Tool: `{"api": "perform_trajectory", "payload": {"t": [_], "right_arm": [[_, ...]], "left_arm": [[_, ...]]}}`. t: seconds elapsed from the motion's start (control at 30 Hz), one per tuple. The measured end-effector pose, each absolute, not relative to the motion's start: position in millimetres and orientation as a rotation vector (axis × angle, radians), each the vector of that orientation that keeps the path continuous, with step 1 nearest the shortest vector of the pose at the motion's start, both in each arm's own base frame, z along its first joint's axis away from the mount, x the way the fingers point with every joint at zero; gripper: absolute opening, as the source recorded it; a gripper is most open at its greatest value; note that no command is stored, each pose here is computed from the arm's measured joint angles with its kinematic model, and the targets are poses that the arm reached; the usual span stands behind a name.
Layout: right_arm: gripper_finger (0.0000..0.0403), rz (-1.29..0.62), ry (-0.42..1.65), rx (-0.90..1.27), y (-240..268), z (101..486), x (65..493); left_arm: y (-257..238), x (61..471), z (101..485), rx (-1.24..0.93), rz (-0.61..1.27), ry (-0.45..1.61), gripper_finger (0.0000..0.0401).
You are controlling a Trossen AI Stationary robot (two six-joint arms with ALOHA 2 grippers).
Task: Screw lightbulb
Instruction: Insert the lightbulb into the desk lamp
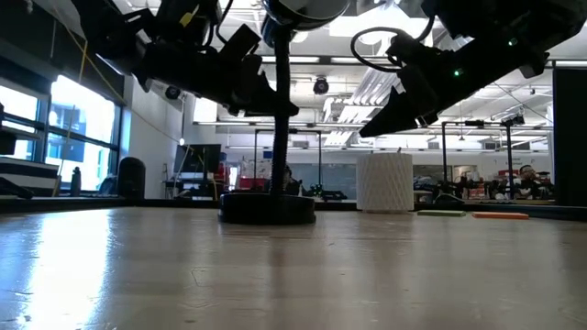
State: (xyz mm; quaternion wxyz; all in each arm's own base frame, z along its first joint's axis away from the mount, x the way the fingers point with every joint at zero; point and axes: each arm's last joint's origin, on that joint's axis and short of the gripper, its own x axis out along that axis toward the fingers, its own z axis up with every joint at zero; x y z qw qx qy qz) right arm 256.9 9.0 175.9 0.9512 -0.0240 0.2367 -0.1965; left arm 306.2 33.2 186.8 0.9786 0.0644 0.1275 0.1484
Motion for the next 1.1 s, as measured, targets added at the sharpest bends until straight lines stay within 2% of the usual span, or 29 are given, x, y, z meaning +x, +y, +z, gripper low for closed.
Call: {"api": "perform_trajectory", "payload": {"t": [0.37,0.5,0.8,0.9,1.1], "right_arm": [[0.0002,-0.419,0.494,-0.108,11.2,175.5,255.9],[0.0002,-0.413,0.475,-0.151,17.7,180.8,253.7],[0.0002,-0.361,0.452,-0.16,30.5,197.9,239.2],[0.0002,-0.355,0.438,-0.156,31.7,202.3,236.3],[0.0002,-0.356,0.418,-0.142,31.6,205.7,235.4]], "left_arm": [[41.0,304.0,187.7,0.156,0.322,0.27,0.0072],[46.5,303.5,187.4,0.133,0.265,0.266,0.0107],[64.1,291.4,190.0,0.033,0.207,0.337,0.0216],[62.7,285.3,195.9,0.055,0.201,0.366,0.023],[56.7,269.7,211.2,0.134,0.15,0.414,0.0229]]}}
